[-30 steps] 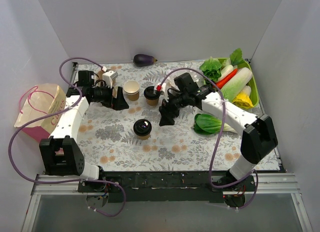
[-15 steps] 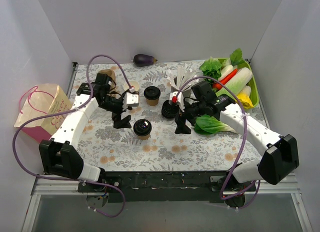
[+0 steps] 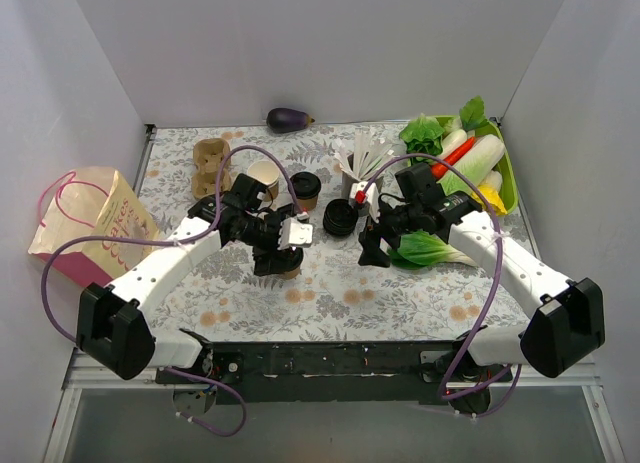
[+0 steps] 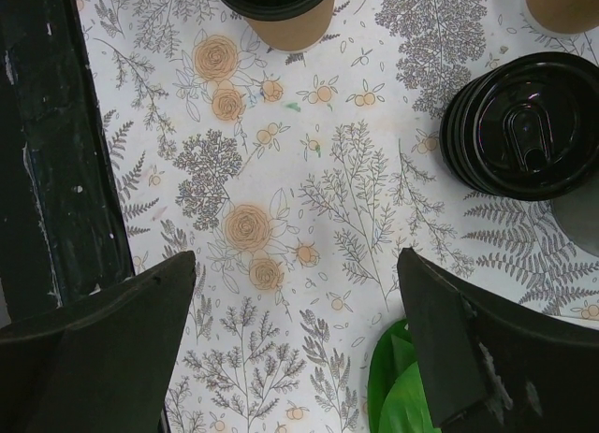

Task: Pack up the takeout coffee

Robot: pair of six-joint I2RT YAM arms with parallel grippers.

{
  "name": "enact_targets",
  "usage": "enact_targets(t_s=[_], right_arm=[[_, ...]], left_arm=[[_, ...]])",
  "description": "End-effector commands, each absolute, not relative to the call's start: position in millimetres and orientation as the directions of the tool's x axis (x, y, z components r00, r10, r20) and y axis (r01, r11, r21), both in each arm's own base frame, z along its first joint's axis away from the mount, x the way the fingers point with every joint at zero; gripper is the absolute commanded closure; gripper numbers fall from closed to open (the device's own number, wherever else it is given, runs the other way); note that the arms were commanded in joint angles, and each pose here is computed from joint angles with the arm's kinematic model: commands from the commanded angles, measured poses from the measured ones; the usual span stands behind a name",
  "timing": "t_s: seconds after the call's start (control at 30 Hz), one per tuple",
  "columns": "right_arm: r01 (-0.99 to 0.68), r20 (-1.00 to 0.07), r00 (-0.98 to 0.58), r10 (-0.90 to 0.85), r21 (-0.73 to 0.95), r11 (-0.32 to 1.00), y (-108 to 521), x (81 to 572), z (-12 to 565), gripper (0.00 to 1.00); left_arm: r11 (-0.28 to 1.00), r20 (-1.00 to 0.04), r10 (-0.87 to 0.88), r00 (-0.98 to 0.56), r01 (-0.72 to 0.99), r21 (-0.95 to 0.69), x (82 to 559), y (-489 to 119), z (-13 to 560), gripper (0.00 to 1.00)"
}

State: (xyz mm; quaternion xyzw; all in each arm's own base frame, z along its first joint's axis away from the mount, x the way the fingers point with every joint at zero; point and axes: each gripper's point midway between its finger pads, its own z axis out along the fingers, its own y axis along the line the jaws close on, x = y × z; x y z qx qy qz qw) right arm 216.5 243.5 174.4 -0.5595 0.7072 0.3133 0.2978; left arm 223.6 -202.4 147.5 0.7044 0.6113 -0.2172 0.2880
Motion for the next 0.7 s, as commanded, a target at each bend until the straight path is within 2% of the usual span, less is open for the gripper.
enact_targets(t_s=[0.0,0.27,0.47,0.67], right_arm=[[-0.98,-0.797,-0.179,-0.578,0.095,0.173,247,221,185,0.04],[-0.978,-0.796,-0.189,-0.575,0.102,0.181,246,224,183,0.04],[-0.976,-0.792,-0.202,-0.577,0.113,0.187,243,223,178,0.04],[-0.974,-0.791,-0.208,-0.575,0.116,0.193,242,224,177,0.04]], left_arm=[[0.003,-0.666,0.73,0.154,0.973,0.229,256,-214,156,0.02],[-0.009,-0.647,0.753,0.122,0.984,0.176,256,-215,140,0.02],[0.017,-0.629,0.776,0.041,0.996,0.085,253,-215,127,0.02],[0.043,-0.612,0.79,-0.022,0.999,0.02,258,-218,122,0.11]])
